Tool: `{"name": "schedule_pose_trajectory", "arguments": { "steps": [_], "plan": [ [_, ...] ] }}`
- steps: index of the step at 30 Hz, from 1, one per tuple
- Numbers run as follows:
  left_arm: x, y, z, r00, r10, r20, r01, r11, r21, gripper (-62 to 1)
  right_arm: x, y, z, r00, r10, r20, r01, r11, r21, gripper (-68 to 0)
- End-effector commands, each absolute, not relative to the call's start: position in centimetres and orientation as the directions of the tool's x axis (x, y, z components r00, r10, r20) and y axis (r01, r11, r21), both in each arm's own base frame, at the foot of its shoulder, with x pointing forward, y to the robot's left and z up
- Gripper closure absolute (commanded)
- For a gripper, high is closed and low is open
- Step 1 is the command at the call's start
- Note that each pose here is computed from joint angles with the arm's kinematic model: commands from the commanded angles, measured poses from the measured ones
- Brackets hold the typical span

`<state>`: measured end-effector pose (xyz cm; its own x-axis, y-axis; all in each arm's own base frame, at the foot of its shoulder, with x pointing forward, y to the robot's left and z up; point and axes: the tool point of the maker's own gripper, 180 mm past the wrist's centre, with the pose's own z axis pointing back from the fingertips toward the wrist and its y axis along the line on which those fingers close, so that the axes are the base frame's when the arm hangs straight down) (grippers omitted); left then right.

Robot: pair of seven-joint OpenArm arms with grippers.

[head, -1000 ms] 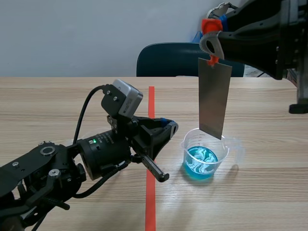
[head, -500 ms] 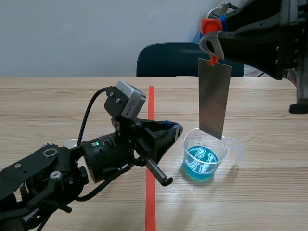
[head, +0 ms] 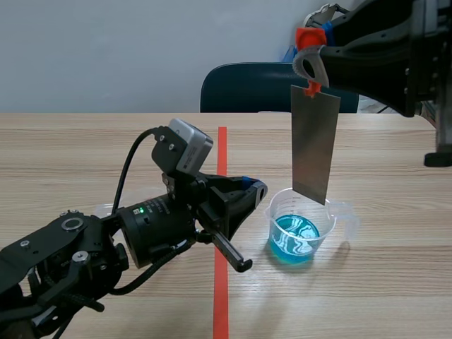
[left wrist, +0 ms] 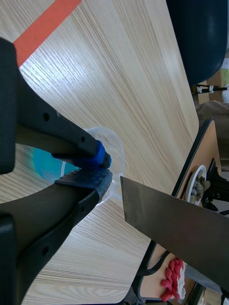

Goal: Do the redox reaction experiment

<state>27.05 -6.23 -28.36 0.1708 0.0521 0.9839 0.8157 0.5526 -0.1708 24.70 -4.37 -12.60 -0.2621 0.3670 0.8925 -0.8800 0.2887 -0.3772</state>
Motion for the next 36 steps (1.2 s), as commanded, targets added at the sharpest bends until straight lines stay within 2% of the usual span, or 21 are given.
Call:
{"name": "schedule_pose_trajectory", "arguments": {
  "steps": [1, 9, 11, 12, 14, 17, 18, 27, 36],
  "plan": [
    [27.1, -6.1, -27.0, 0.150, 0.098, 0.984, 0.809, 0.560, -0.179, -2.7, 24.9, -4.4, -11.6, -0.285, 0.349, 0.893, -0.870, 0.297, -0.394, -0.6],
    [25.9, -4.0, -25.9, 0.137, 0.123, 0.983, 0.777, 0.603, -0.184, -2.8, 24.9, -4.4, -11.6, -0.285, 0.349, 0.893, -0.870, 0.297, -0.394, -0.6],
    [25.4, -3.5, -25.6, 0.132, 0.123, 0.984, 0.777, 0.603, -0.179, -6.3, 24.9, -4.4, -11.6, -0.285, 0.349, 0.893, -0.870, 0.297, -0.394, -0.6],
    [25.0, -3.4, -25.4, 0.130, 0.123, 0.984, 0.783, 0.596, -0.178, -11.3, 24.9, -4.4, -11.6, -0.285, 0.349, 0.893, -0.870, 0.297, -0.394, -0.6],
    [24.3, -3.2, -25.0, 0.129, 0.126, 0.984, 0.793, 0.582, -0.179, -26.7, 24.9, -4.4, -11.6, -0.285, 0.350, 0.892, -0.870, 0.296, -0.394, -0.6],
    [23.7, -2.9, -24.8, 0.118, 0.108, 0.987, 0.806, 0.570, -0.159, -60.7, 24.9, -4.4, -11.6, -0.285, 0.349, 0.893, -0.870, 0.296, -0.394, -0.6],
    [23.6, -2.9, -24.8, 0.120, 0.109, 0.987, 0.806, 0.569, -0.161, -62.3, 24.9, -4.4, -11.6, -0.285, 0.349, 0.893, -0.870, 0.296, -0.394, -0.6],
    [22.5, -2.8, -26.3, 0.121, 0.029, 0.992, 0.813, 0.570, -0.116, -62.3, 24.9, -4.4, -11.6, -0.285, 0.350, 0.892, -0.871, 0.294, -0.394, -0.6],
    [21.6, -2.8, -26.3, 0.111, 0.051, 0.993, 0.816, 0.566, -0.120, -62.3, 24.9, -4.4, -11.6, -0.285, 0.350, 0.892, -0.871, 0.294, -0.394, -0.6]
  ]
}}
